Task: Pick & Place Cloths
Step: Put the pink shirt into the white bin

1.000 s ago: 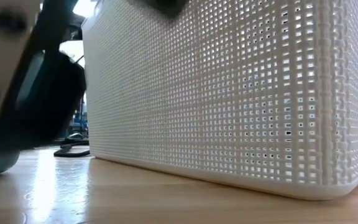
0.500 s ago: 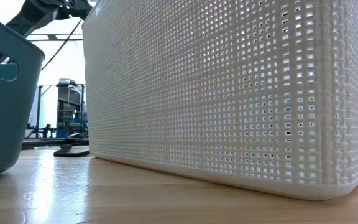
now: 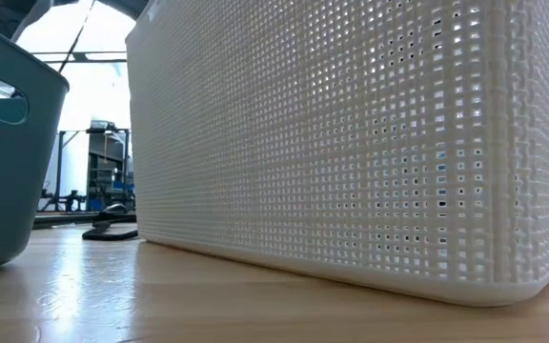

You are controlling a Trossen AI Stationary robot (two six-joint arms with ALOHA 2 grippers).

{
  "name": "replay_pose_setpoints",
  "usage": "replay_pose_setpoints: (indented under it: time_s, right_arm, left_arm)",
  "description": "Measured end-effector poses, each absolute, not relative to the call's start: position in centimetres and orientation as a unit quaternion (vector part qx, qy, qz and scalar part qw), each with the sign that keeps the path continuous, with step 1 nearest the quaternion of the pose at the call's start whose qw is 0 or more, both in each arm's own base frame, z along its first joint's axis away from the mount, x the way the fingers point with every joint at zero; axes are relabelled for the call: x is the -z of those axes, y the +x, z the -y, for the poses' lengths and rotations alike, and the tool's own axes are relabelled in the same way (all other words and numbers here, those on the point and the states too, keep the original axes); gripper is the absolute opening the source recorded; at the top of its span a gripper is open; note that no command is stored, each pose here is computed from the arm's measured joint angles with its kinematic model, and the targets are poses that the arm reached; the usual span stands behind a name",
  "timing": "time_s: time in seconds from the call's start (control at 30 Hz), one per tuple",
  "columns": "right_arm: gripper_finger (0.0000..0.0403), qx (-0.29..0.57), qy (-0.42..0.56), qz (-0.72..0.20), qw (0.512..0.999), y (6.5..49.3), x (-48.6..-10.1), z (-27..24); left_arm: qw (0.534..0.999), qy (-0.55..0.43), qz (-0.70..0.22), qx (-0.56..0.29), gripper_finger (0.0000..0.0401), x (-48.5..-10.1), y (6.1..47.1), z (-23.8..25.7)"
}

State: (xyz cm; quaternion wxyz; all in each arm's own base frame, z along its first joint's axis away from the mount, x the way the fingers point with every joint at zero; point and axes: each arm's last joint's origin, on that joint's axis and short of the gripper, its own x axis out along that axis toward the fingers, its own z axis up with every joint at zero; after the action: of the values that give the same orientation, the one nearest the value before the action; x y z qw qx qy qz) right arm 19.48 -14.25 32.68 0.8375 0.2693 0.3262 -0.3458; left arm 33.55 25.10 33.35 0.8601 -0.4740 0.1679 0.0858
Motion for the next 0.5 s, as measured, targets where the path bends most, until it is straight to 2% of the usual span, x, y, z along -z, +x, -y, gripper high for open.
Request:
replay_pose_setpoints:
  time_s: [0.33,0.5]
  right_arm:
    - [0.0098,0.36,0.274,-0.321,0.832,19.4,-32.7,14.3]
    - [0.0109,0.366,0.275,-0.314,0.832,19.5,-32.7,14.4]
  left_arm:
    - [0.873,-0.47,-0.095,-0.089,0.0016,-39.4,30.7,-22.6]
    - [0.887,-0.455,-0.053,-0.06,0.0016,-42.9,29.2,-20.0]
